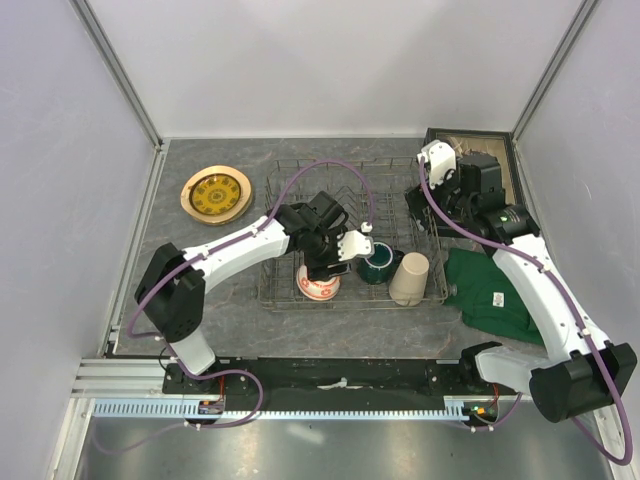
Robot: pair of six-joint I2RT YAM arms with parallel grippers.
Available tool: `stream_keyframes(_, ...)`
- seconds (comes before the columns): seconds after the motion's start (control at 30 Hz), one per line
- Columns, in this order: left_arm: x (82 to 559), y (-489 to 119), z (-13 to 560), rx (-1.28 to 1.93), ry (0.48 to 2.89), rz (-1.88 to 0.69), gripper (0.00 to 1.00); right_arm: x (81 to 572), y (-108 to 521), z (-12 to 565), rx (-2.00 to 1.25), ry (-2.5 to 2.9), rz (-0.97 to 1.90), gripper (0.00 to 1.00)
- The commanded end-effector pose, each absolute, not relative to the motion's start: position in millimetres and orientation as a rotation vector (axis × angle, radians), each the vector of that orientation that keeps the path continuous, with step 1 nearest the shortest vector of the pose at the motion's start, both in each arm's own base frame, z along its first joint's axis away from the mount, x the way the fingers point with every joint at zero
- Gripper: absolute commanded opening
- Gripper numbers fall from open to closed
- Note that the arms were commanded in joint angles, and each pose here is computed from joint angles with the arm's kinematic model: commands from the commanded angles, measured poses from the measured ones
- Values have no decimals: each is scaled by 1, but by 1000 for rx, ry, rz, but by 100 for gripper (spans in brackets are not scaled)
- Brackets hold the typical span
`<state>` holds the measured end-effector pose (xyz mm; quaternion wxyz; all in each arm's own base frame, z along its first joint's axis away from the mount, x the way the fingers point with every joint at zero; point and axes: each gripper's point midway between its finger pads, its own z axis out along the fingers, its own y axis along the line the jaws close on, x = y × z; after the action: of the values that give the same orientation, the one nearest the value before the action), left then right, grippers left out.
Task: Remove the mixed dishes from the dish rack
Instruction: Pick up the bowl from the dish rack.
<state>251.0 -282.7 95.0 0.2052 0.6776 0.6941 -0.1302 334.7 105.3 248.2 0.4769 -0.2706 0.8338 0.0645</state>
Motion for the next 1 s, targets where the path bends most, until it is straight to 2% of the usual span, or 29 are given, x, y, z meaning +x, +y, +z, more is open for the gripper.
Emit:
stream_keyframes(0.0,255,-287,90,1876,1934,-343,72,334,107,264,-643,1978,177,96)
stream_keyframes(0.37,257,-286,79,1897,1957,-328,71,331,106,262,-647,1978,179,96)
stream_keyframes(0.57,255,-285,77,1896,1966,-334,66,331,106,259,-652,1982,180,96)
stream_keyframes(0.97,254,-284,87,1873,1964,-338,32,330,105,258,-653,1984,178,96)
